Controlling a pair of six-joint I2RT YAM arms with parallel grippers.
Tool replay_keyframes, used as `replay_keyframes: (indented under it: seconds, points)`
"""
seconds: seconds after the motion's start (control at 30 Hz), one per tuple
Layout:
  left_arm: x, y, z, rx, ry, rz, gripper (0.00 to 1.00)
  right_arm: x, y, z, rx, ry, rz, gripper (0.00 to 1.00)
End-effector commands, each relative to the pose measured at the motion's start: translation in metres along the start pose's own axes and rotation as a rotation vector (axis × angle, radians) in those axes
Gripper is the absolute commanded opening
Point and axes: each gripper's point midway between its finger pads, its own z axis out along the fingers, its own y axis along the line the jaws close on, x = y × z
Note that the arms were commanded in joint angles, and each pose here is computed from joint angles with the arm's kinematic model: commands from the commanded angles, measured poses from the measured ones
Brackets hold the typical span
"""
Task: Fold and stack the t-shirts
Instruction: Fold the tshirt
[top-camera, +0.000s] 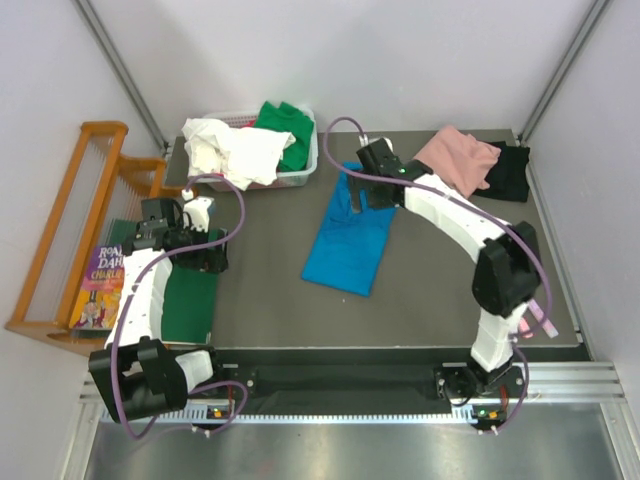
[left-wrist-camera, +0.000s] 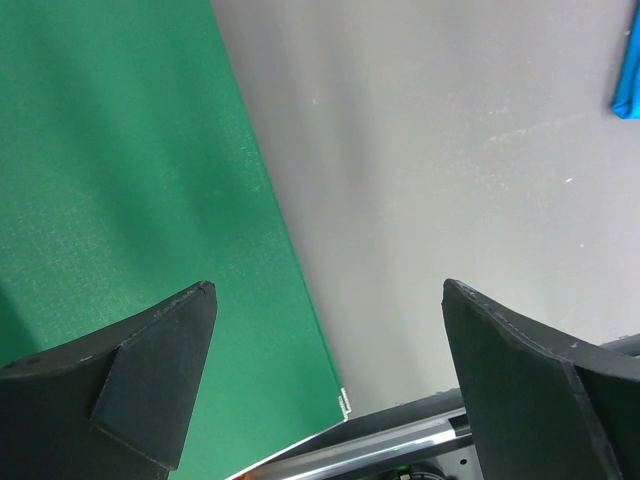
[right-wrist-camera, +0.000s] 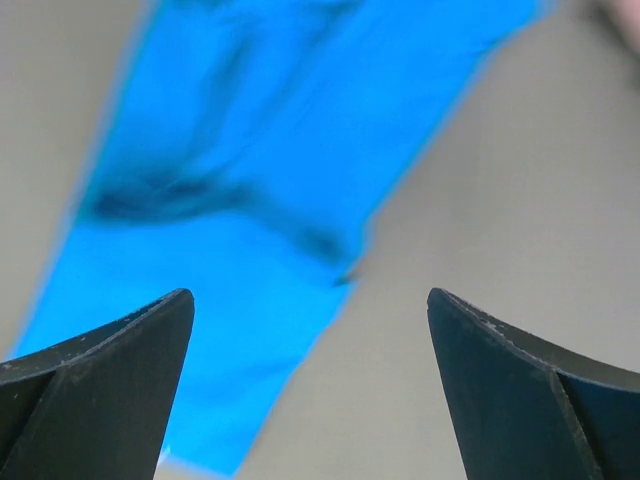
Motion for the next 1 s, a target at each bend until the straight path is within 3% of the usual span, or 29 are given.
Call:
replay_keyframes:
  seconds: [0.0, 0.1, 0.33, 0.43, 0.97]
  points:
    - [-0.013, -0.009, -0.009, 0.047, -0.055, 0.013, 0.99, 0.01, 0.077, -0.043, -0.48, -0.006, 0.089, 1.0]
    - [-0.012, -0.01, -0.007, 0.053, -0.045, 0.005, 0.99, 0.026, 0.128, -0.058, -0.8, 0.063, 0.115, 1.0]
    - [-0.012, -0.006, -0.011, 0.027, -0.048, 0.022, 0.99, 0.037, 0.178, -0.029, -1.069, 0.252, 0.219, 1.0]
    - [-0.012, -0.005, -0.013, 0.021, -0.045, 0.029, 0.99, 0.034, 0.182, -0.013, -1.103, 0.293, 0.282, 1.0]
    - [-0.002, -0.001, -0.007, 0.006, -0.017, 0.054, 0.99, -0.017, 0.16, 0.033, -1.15, 0.248, 0.447, 1.0]
